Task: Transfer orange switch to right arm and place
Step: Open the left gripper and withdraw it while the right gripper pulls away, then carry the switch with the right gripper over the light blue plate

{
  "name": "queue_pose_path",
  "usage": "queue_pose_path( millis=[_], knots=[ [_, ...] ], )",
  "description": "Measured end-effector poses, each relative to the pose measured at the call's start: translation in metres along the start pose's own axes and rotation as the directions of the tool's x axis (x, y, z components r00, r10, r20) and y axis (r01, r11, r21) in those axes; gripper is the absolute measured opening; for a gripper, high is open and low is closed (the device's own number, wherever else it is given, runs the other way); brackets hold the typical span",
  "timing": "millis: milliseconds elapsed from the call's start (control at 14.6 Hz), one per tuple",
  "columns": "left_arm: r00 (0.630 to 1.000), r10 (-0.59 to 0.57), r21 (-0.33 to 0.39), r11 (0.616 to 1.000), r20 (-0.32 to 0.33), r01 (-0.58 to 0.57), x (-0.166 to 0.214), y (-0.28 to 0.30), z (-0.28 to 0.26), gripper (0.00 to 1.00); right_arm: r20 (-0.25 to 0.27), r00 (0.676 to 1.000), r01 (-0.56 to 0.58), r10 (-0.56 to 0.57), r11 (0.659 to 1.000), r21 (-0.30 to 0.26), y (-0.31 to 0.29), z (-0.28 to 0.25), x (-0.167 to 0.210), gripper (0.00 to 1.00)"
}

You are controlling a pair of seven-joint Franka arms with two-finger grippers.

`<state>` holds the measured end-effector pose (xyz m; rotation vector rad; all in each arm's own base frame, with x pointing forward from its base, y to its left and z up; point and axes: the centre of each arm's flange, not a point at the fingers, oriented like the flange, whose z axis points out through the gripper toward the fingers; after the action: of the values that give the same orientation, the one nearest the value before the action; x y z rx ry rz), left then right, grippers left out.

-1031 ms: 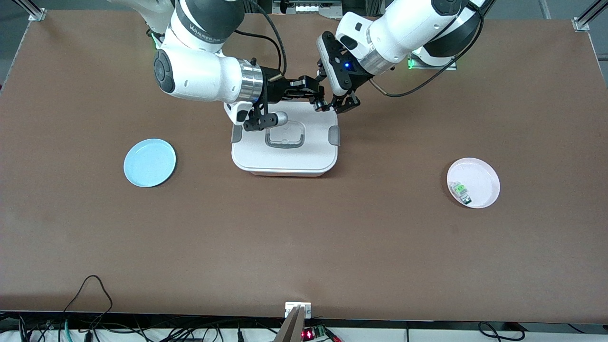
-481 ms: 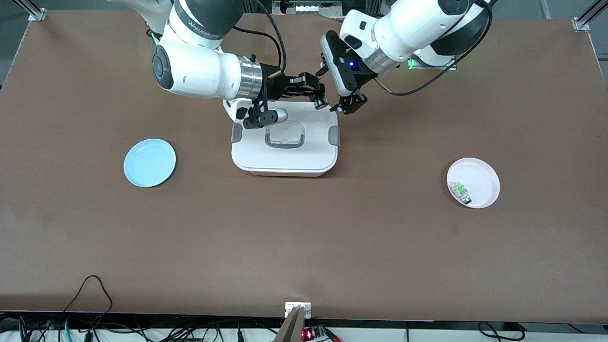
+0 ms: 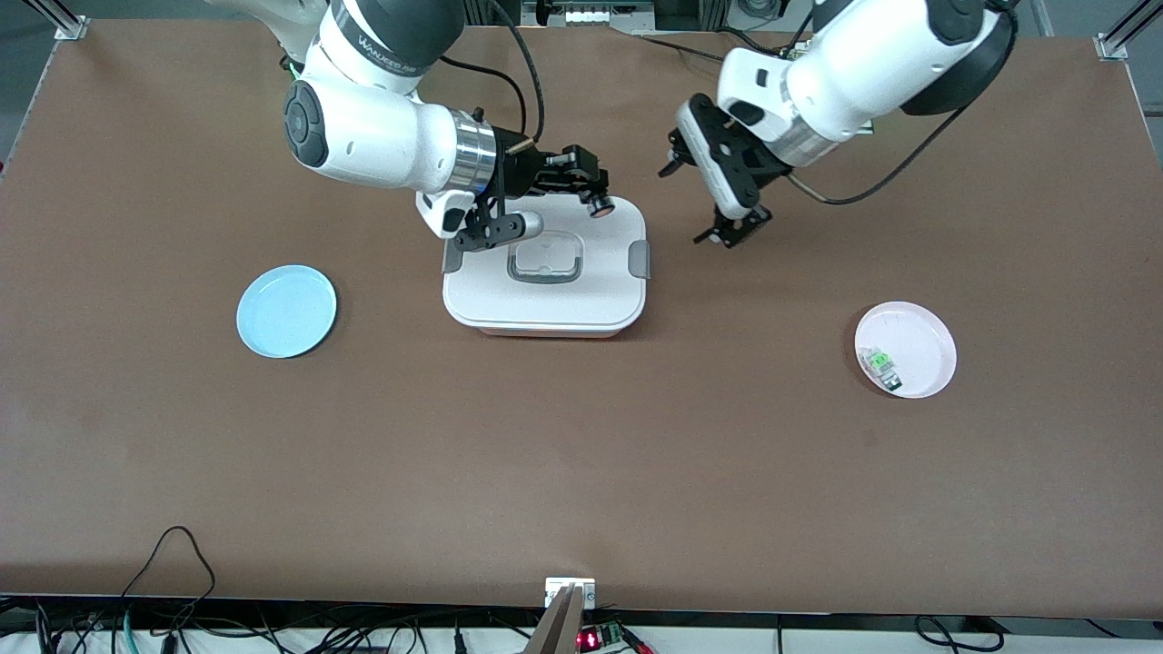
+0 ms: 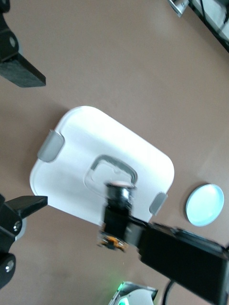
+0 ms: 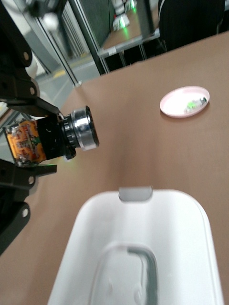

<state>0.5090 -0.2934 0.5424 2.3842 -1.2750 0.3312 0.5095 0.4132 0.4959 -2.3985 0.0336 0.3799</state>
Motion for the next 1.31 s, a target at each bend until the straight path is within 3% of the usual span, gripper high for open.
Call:
queue_pose_path(
  millis=[206,481,687,962,1306],
  knots=[
    [0.994,-0.107,0.040,0.993,-0.012,0.107,-0.032,-0.057,-0.030,1.00,0.015,0.999,0.034,-0.033,0.995,-0.098,0.035,-0.026,0.016,0.45],
    [0.979,-0.202,0.120,0.971,-0.040,0.206,-0.072,-0.116,-0.064,1.00,0.017,0.995,0.098,-0.097,0.960,-0.261,0.090,-0.075,0.036,0.45],
    [0.970,-0.239,0.160,0.957,-0.040,0.243,-0.090,-0.136,-0.079,1.00,0.011,0.992,0.124,-0.130,0.915,-0.384,0.124,-0.100,0.046,0.45],
    [0.959,-0.280,0.285,0.924,0.046,0.256,-0.120,-0.151,-0.109,1.00,0.037,0.989,0.139,-0.141,0.836,-0.530,0.192,-0.128,0.057,0.45],
    [0.915,-0.403,0.332,0.864,0.004,0.379,-0.151,-0.158,-0.156,1.00,0.035,0.989,0.137,-0.145,0.785,-0.604,0.262,-0.159,0.068,0.45]
  ],
)
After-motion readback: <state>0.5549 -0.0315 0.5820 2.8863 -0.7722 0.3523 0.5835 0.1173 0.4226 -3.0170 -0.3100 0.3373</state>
